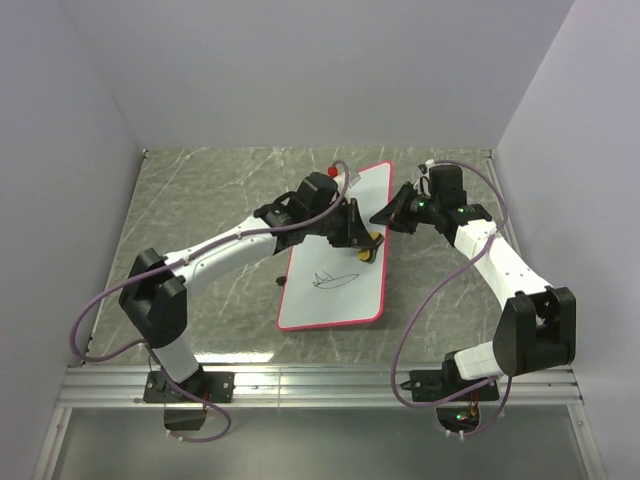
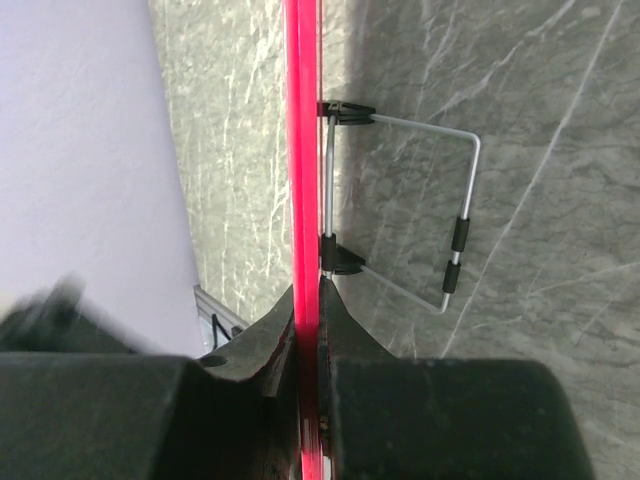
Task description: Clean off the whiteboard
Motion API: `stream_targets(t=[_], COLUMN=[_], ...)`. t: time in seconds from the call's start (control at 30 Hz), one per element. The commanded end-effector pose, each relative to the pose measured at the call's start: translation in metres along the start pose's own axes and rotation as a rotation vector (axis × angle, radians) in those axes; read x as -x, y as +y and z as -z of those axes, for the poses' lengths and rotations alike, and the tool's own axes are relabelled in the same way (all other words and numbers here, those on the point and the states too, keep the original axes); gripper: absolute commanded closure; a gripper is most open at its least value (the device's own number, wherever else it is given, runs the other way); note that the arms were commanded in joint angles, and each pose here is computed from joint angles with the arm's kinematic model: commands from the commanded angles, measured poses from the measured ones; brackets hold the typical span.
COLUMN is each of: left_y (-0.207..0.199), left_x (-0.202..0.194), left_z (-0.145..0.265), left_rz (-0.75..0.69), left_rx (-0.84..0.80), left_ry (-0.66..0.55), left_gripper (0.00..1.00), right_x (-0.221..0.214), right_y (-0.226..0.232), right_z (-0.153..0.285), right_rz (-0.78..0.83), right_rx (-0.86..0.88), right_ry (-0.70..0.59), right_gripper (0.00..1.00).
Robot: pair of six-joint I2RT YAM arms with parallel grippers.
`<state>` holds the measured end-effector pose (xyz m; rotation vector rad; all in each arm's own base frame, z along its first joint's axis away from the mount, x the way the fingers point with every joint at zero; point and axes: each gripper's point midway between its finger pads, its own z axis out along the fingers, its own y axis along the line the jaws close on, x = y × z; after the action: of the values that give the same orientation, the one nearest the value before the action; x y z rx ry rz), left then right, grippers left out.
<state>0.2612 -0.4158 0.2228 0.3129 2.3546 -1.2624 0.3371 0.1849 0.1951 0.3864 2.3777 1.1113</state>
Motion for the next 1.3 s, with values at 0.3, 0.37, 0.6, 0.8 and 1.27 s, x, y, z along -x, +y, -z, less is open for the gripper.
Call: stream_targets(t=[0.3, 0.37, 0.6, 0.8, 1.27], left_y=[0.196, 0.204, 0.156, 0.100, 0.215], left_x=[-0.019, -0.015, 0.019, 0.018, -0.079], left_z=[-0.022, -0.028, -0.025, -0.012, 0.011], left_rz=[0.241, 0.214, 0.067, 0.028, 0.258], left_rx=[0.291, 0.317, 0.302, 0.180, 0.335], left_ry=[0.088, 0.105, 0.090, 0.074, 0.100], left_gripper=[1.00, 1.00, 1.00, 1.00, 1.00], right_x=[-0.019, -0.019, -0.016, -0.013, -0.014], right_y=[0.018, 0.017, 0.017, 0.021, 0.024], right_z=[0.006, 0.007, 0.008, 0.007, 0.006], right_rz=[0.065, 0.067, 0.090, 0.085, 0.075], right_rx=[0.055, 0.052, 0.032, 0.037, 0.063], right_ry=[0.046, 0.044, 0.043, 0.044, 0.044], right_gripper=[1.00, 1.00, 1.00, 1.00, 1.00])
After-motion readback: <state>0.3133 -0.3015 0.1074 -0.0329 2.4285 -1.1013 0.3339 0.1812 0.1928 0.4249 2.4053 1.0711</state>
